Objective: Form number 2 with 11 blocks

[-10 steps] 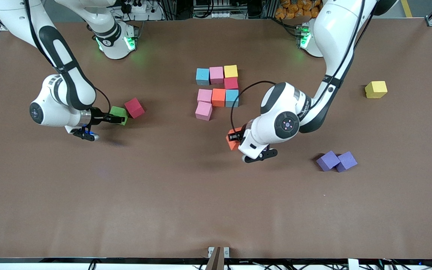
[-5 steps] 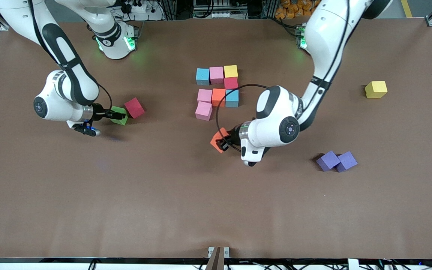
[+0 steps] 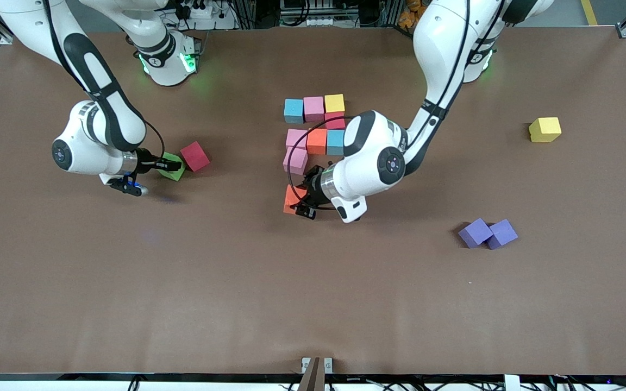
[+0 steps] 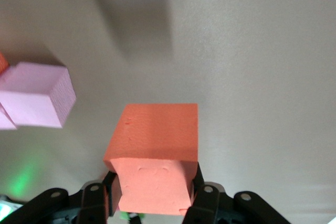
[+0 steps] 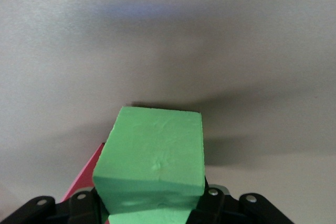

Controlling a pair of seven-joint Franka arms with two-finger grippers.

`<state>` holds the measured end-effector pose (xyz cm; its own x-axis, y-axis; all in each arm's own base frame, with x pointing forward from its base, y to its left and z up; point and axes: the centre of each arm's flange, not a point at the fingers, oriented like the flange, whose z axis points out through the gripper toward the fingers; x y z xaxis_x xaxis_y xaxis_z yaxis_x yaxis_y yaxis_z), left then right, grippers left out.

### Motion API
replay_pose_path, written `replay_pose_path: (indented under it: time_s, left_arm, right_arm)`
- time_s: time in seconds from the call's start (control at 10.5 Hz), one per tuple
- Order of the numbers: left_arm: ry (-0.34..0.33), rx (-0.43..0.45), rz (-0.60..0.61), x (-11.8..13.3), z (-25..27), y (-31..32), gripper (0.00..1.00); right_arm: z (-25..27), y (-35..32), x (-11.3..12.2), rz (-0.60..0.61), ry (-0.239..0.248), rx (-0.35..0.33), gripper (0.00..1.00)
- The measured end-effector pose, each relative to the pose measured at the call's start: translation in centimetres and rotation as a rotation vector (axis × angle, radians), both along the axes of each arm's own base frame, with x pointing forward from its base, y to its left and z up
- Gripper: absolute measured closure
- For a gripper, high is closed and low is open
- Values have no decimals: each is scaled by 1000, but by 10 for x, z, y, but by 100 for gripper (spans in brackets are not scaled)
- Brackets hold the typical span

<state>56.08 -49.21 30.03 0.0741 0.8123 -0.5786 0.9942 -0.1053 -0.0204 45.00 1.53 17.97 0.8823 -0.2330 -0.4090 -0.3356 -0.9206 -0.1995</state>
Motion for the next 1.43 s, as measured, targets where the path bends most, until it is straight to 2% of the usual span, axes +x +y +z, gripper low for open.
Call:
replay_pose_path:
  time_s: [0.19,0.38,0.67,0.86,1.15,1.24,1.43]
  left_arm:
    - [49,-6,142,1,5,-4,47]
    - [94,-18,271,-1,10,-11,47]
    - [120,-56,427,-10,20,-30,47]
    - [131,-87,518,-18,23,-42,47]
    - [175,-89,588,-23,20,-44,47]
    - [166,-82,588,-21,20,-41,47]
    - [104,-46,567,-13,25,-25,47]
  right_arm:
    - [23,11,28,54,-79,-12,41]
    - [65,22,71,151,-189,-52,41]
    - [125,71,121,252,-296,-41,41]
    - [122,98,140,287,-313,-31,41]
    - [94,109,153,304,-287,-27,41]
    - [92,107,155,308,-287,-32,41]
    - [94,107,156,309,-291,-34,41]
